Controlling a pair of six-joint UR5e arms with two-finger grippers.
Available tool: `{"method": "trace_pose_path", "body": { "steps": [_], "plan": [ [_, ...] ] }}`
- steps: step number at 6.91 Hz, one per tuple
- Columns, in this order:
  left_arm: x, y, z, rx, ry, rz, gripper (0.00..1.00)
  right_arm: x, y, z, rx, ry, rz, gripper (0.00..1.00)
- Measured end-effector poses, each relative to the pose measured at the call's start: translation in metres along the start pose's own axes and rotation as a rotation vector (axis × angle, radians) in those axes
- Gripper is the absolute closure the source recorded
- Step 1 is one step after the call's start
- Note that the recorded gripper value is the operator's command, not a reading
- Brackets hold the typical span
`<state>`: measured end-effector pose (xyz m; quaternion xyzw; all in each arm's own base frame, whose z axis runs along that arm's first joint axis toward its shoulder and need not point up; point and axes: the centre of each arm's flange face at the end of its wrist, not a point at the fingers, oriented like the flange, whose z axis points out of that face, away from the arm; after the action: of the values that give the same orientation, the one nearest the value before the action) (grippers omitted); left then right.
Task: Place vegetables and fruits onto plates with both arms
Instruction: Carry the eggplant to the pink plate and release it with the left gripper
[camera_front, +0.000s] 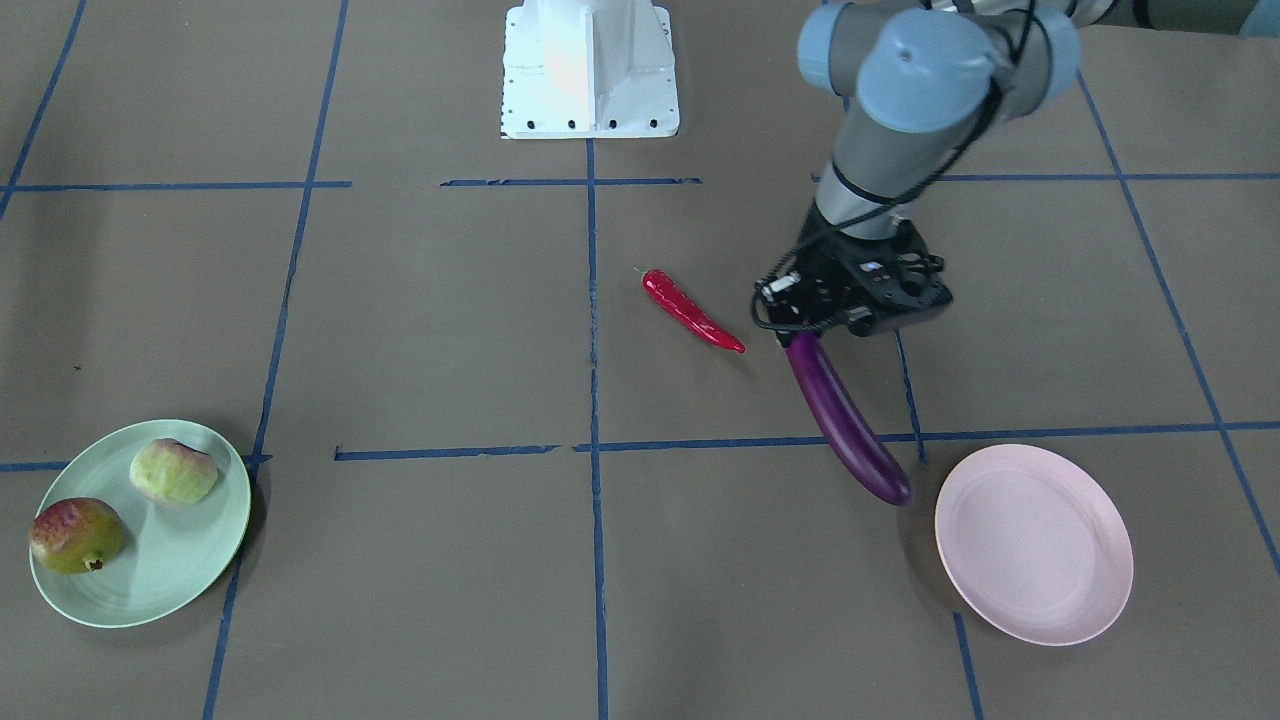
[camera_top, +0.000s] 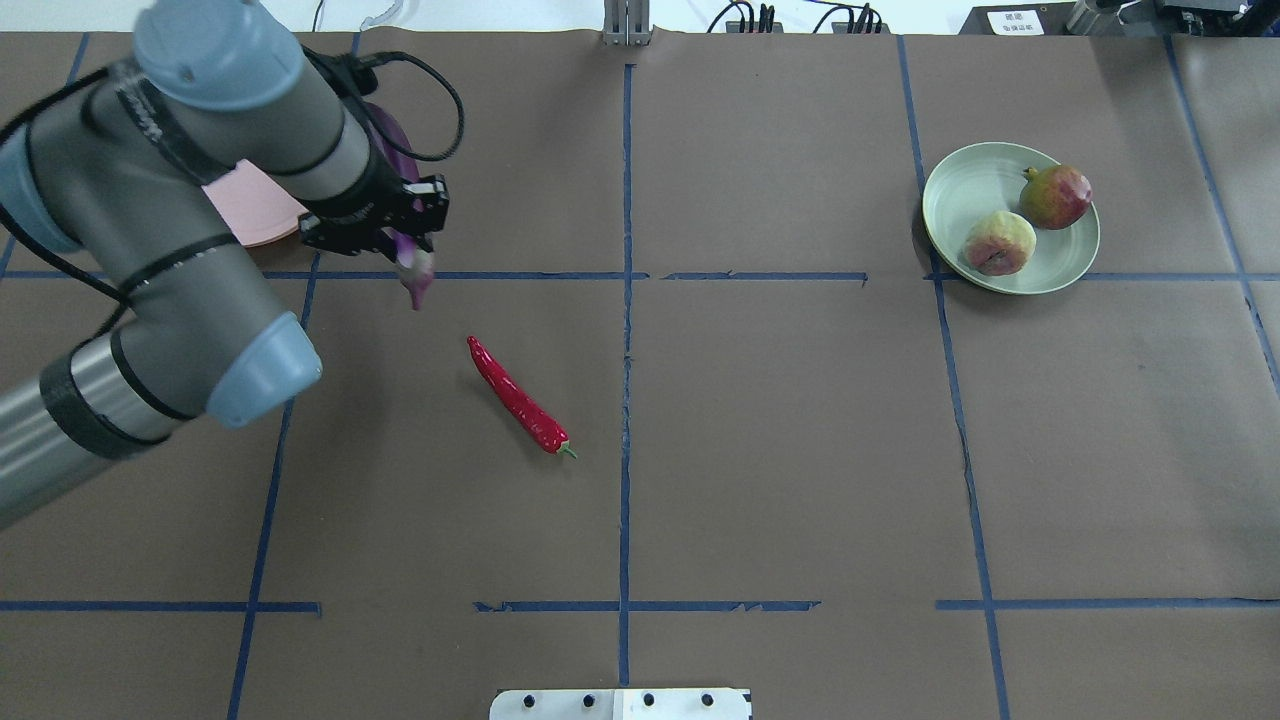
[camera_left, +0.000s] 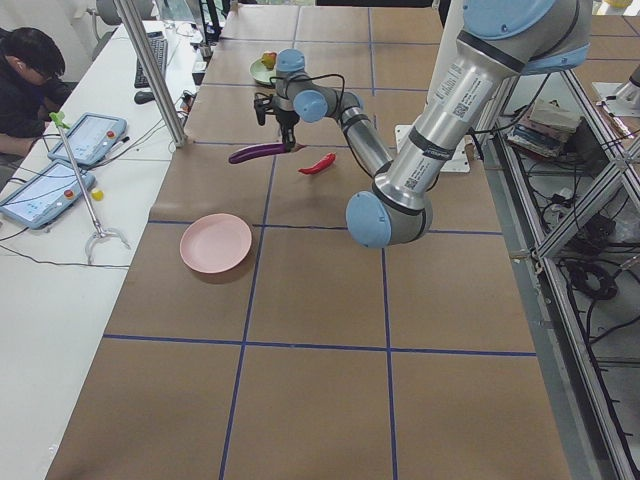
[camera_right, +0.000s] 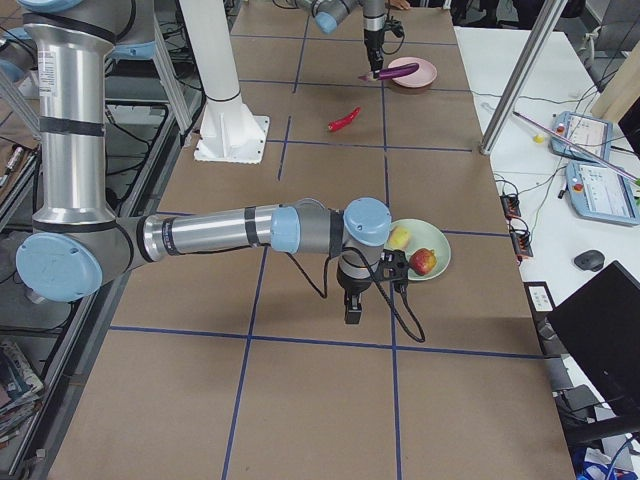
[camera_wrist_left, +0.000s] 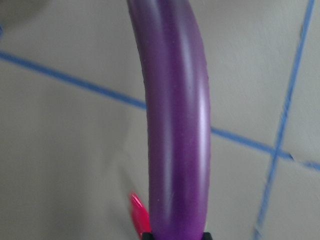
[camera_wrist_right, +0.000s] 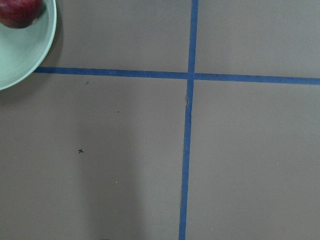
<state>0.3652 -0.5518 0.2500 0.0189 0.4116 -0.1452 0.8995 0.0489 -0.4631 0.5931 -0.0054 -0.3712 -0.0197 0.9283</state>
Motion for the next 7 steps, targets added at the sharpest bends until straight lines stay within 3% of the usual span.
{"method": "trace_pose_path", "body": {
  "steps": [2, 3, 4, 5, 7],
  "plan": [
    [-0.075, -0.088, 0.037, 0.01, -0.102, 0.121, 1.0, 0.0, 0.0, 0.0, -0.001, 0.0, 0.001, 0.0],
    [-0.106, -0.119, 0.067, 0.014, -0.122, 0.156, 0.83, 0.0, 0.0, 0.0, -0.001, 0.0, 0.001, 0.0],
    [-0.13, -0.139, 0.1, 0.02, -0.123, 0.173, 0.01, 0.0, 0.0, 0.0, 0.0, 0.0, 0.0, 0.0],
    [-0.146, -0.15, 0.122, 0.027, -0.115, 0.185, 0.0, 0.0, 0.0, 0.0, -0.001, 0.0, 0.0, 0.0],
    [-0.148, -0.152, 0.122, 0.005, -0.067, 0.195, 0.0, 0.0, 0.0, 0.001, -0.001, 0.0, 0.0, 0.0]
  ]
}}
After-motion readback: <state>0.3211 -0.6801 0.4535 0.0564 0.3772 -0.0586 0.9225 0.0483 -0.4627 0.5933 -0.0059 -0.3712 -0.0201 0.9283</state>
